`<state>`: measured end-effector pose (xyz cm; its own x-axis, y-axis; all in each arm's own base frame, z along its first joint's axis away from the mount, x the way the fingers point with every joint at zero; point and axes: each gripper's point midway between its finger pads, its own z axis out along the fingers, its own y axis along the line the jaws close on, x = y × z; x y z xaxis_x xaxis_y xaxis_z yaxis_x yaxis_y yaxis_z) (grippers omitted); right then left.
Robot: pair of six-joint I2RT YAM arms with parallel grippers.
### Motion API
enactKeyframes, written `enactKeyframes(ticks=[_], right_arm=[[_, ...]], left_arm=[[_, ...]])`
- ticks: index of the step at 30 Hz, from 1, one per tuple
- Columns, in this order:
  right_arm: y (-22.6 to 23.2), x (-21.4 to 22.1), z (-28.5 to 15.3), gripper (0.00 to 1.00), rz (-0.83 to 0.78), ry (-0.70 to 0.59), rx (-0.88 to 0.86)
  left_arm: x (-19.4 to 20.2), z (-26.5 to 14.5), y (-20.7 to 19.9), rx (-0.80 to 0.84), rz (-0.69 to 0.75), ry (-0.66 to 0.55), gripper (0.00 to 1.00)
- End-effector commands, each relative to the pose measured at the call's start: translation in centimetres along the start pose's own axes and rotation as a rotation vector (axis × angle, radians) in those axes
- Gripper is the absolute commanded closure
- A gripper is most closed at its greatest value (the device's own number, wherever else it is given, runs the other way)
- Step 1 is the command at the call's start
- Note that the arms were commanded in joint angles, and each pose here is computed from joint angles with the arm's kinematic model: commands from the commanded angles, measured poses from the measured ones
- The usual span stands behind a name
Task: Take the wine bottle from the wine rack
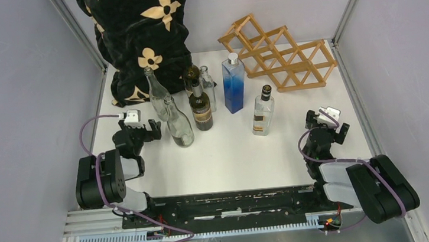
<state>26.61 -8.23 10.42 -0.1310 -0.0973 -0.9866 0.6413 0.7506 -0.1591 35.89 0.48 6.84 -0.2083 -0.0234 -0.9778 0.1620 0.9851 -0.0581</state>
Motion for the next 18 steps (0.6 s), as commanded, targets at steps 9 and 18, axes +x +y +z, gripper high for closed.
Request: enactKeyframes(ticks=[9,18], right_arm=[[3.0,0.4,-1.3,0.02,-0.106,-0.1,-0.289],[4.3,1.1,-1.1,0.02,-0.108,-0.093,-0.381]], left_arm=[[-2.5,0.9,-0.2,-0.141,0.071,-0.129,0.0],[-2.3,1.4,1.3,-0.219,0.031,-0.094,0.0]])
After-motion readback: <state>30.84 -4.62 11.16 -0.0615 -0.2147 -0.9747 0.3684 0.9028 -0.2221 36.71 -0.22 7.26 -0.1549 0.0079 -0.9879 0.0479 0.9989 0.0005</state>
